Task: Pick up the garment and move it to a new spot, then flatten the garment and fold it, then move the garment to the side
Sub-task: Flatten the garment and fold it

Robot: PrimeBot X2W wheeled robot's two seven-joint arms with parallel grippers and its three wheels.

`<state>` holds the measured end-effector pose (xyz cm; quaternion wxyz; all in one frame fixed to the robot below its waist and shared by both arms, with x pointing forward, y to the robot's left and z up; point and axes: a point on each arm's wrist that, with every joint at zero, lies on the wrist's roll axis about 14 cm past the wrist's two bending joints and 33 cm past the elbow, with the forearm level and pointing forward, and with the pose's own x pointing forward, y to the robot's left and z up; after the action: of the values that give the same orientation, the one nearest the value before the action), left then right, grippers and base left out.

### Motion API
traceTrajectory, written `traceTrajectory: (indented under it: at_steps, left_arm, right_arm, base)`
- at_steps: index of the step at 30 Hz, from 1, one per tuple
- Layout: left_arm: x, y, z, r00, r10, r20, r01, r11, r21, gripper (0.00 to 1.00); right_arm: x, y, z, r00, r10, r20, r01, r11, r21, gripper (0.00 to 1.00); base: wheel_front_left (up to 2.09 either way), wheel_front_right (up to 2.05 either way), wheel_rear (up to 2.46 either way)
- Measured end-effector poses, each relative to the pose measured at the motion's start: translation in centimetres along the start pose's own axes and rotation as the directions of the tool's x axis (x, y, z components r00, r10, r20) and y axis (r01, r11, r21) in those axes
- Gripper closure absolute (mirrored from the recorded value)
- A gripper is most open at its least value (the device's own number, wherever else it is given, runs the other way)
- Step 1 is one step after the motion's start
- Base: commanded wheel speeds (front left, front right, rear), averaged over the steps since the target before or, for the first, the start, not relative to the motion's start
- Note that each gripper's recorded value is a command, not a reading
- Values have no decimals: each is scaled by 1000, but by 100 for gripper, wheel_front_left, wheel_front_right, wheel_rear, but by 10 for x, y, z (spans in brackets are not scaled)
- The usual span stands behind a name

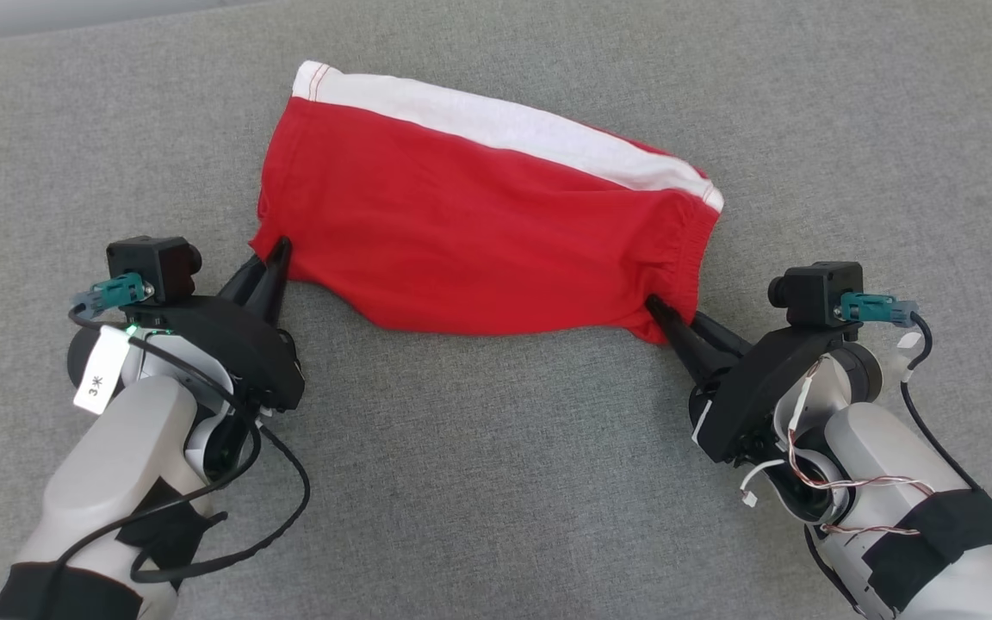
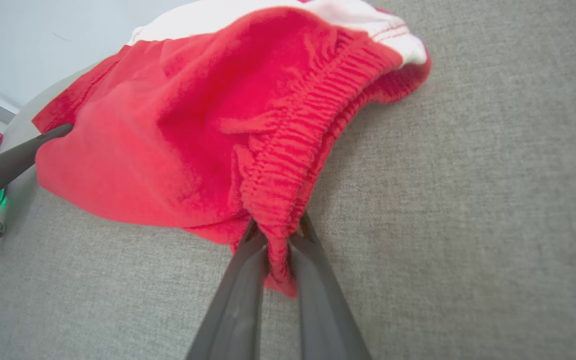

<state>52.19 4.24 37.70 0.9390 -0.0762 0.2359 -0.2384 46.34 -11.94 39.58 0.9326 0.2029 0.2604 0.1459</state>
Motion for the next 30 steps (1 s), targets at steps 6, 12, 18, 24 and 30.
traceTrajectory:
  at_steps: [6,12,18,24,30]
  left_arm:
    - [-3,0,1,1000,-1,-11,2,1000,19,100]
    - [-16,0,-2,1000,6,-8,-6,999,44,100]
    - [-39,-10,-12,1000,2,-6,-1,998,62,100]
    - [-66,-18,-28,1000,-2,-29,7,989,146,100]
    - [-92,-21,-38,999,18,-34,-11,978,210,100]
  right_arm:
    - [1,-1,2,1000,-5,6,5,1000,-8,100]
    - [-4,4,4,1000,5,9,-4,1000,-26,100]
    - [-22,4,-8,1000,-5,-13,4,999,-42,100]
    - [-40,10,-22,999,8,-36,-10,998,-69,100]
    - [-54,22,-34,998,32,-56,-37,995,-88,100]
  base:
    - [0,0,0]
    - [0,0,0]
    - [0,0,0]
    - [0,0,0]
    - [0,0,0]
